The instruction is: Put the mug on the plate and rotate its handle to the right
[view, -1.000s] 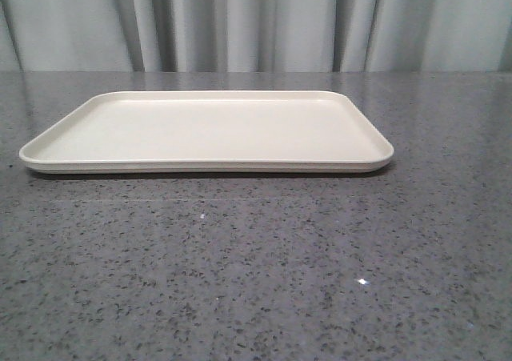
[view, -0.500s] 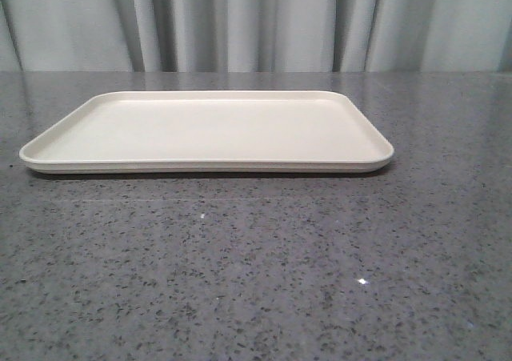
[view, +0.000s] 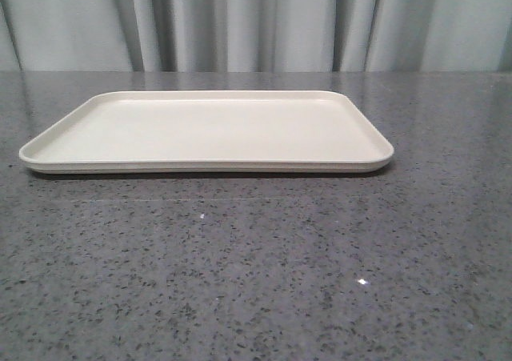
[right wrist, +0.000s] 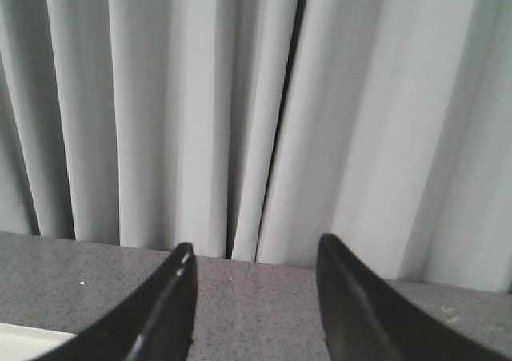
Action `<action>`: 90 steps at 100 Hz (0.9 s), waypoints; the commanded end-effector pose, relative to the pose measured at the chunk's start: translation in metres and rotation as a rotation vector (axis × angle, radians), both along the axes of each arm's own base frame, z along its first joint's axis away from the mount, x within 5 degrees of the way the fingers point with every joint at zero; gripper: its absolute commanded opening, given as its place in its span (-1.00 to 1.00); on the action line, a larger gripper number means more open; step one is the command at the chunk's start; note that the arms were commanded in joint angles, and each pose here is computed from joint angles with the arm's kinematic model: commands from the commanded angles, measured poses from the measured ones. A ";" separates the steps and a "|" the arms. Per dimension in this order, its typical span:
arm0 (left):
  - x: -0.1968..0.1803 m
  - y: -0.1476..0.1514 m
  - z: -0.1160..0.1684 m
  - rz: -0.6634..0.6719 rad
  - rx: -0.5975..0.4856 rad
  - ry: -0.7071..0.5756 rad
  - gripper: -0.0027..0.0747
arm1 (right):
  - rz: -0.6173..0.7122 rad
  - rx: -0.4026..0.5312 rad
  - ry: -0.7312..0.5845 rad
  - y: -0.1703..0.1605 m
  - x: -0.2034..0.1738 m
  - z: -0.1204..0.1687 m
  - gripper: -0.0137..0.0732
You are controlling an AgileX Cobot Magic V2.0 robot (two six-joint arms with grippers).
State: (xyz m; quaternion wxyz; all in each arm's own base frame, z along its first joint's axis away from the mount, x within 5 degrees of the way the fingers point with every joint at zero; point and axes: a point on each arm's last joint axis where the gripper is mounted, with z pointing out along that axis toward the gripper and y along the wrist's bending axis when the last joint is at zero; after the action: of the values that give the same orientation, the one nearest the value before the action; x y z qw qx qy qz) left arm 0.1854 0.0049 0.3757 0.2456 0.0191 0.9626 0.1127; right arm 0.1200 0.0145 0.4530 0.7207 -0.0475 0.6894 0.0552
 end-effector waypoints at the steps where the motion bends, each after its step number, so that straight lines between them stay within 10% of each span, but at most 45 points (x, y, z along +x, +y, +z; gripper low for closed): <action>1: -0.003 0.000 0.005 0.004 -0.009 -0.022 0.21 | -0.025 0.001 -0.076 -0.002 0.001 0.013 0.16; 90: 0.024 -0.006 -0.044 -0.001 -0.023 0.190 0.21 | -0.023 0.003 -0.066 -0.002 0.004 0.012 0.16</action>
State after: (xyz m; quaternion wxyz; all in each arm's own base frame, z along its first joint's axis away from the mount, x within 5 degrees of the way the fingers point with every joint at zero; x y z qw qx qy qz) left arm 0.2114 -0.0012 0.3240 0.1442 0.0312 0.9840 0.0995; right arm 0.1270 0.0151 0.4492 0.7089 -0.0487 0.7014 0.0562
